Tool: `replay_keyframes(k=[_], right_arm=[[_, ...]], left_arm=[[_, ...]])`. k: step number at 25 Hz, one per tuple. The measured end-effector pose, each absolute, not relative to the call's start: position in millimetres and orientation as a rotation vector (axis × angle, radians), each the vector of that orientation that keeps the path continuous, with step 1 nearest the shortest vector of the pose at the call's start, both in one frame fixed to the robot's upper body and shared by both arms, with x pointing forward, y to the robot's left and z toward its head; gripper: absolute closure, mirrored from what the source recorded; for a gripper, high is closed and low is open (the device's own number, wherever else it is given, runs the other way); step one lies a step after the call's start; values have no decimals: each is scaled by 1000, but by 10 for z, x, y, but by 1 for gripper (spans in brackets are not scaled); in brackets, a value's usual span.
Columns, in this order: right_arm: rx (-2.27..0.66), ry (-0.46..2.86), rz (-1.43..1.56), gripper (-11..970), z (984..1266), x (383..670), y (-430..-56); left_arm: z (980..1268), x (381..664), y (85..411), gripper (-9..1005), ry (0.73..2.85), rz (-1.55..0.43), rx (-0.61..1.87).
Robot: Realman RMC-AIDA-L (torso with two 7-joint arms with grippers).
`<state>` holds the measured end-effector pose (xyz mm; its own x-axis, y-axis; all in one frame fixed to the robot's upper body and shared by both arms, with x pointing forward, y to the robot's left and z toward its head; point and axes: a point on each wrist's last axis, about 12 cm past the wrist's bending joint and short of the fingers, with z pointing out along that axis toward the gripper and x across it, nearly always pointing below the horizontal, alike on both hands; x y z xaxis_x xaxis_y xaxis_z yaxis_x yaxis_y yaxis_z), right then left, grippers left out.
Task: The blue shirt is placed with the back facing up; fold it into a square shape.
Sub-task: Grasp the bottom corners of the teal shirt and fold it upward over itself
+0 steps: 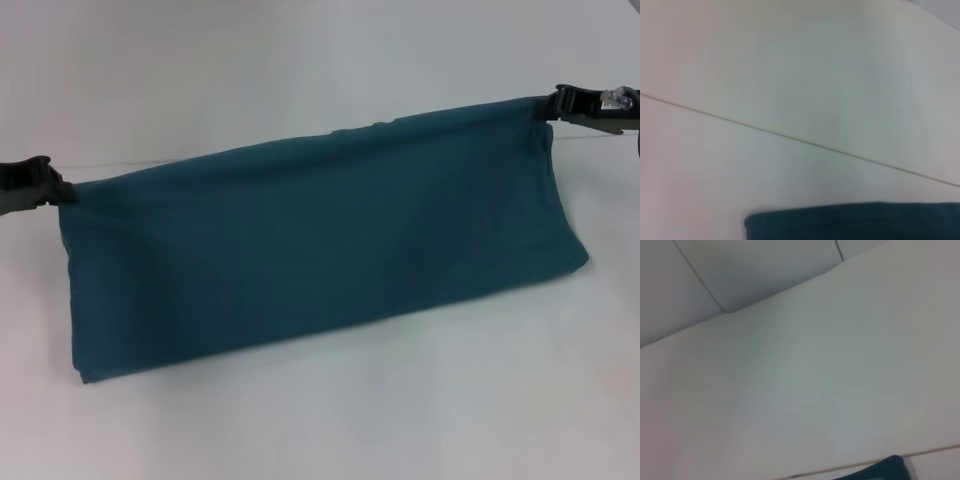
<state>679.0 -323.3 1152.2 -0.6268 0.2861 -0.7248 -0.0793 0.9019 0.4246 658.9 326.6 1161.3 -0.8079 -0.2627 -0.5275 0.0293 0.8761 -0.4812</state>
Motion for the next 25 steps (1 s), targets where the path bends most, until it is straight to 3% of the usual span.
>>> replay_keyframes(k=[25], right_arm=[[158, 2187, 404, 795, 11348, 6892, -3077]], left_arm=[[11507, 6712, 3039, 959, 2418, -575, -144]])
